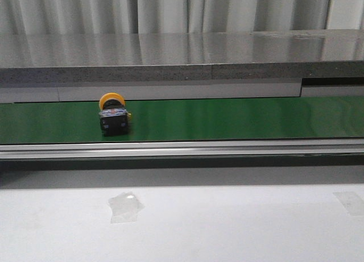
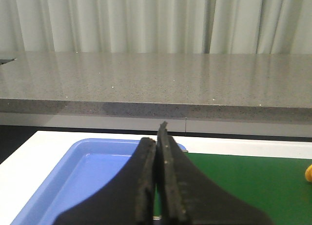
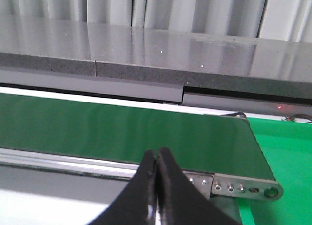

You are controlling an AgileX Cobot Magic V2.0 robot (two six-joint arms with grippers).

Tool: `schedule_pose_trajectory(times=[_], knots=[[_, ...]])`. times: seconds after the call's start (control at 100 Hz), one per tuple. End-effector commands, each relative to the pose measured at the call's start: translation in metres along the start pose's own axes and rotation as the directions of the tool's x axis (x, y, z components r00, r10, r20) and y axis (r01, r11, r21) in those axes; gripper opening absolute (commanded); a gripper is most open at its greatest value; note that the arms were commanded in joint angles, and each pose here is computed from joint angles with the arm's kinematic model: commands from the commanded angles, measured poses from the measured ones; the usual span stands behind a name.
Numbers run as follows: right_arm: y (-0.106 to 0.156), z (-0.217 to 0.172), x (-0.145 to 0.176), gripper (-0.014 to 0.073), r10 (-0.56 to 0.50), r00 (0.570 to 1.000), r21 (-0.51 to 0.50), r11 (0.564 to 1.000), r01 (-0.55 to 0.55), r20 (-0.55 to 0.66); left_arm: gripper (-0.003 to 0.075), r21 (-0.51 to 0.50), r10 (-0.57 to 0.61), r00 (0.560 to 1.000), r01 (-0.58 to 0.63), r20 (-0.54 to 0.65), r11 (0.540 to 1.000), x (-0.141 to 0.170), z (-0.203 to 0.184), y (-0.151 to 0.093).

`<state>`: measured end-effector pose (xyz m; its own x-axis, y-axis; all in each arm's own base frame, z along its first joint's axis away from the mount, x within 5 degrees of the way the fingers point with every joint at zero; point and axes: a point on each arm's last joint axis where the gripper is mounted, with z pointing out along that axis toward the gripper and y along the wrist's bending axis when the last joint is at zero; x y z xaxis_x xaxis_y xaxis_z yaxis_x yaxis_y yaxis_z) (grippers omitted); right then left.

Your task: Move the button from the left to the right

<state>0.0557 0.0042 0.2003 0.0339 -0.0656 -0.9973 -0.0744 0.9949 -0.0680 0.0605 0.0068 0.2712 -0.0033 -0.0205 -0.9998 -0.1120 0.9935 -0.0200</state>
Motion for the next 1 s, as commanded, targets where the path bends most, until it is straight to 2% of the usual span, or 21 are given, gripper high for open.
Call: schedule_pose_trajectory(times=[0.0, 0.09, 0.2, 0.32, 0.44, 0.7, 0.99], knots=[[-0.001, -0.004, -0.026, -0.0065, 0.005, 0.985, 0.009, 1.0, -0.007, 0.173, -0.002, 0.01, -0.011, 0.995, 0.01, 0.104, 1.0, -0.019, 0.0, -0.001], [-0.003, -0.007, -0.042, -0.0065, 0.012, 0.98, 0.01, 1.0, -0.015, 0.2, -0.002, 0.01, -0.011, 0.995, 0.01, 0.104, 1.0, -0.019, 0.0, -0.001], [-0.004, -0.006, -0.062, -0.0065, 0.024, 0.986, 0.009, 1.0, -0.026, 0.163, -0.002, 0.01, -0.011, 0.995, 0.01, 0.104, 1.0, -0.019, 0.0, -0.001], [-0.006, 0.002, -0.082, -0.0065, 0.03, 0.999, 0.006, 1.0, -0.03, 0.029, -0.002, 0.01, -0.011, 0.995, 0.01, 0.104, 1.0, -0.019, 0.0, -0.001], [-0.008, 0.013, -0.107, -0.0065, 0.037, 0.994, 0.003, 0.999, -0.037, -0.101, -0.002, 0.01, -0.011, 0.995, 0.01, 0.104, 1.0, -0.019, 0.0, -0.001], [-0.009, 0.043, -0.147, -0.0065, 0.064, 0.936, -0.009, 0.997, -0.071, -0.345, -0.002, 0.01, -0.011, 0.995, 0.01, 0.104, 1.0, -0.019, 0.0, -0.001], [-0.004, 0.061, -0.16, -0.0065, 0.17, 0.925, -0.033, 0.981, -0.192, -0.34, -0.002, 0.01, -0.011, 0.995, 0.01, 0.104, 1.0, -0.019, 0.0, -0.001]])
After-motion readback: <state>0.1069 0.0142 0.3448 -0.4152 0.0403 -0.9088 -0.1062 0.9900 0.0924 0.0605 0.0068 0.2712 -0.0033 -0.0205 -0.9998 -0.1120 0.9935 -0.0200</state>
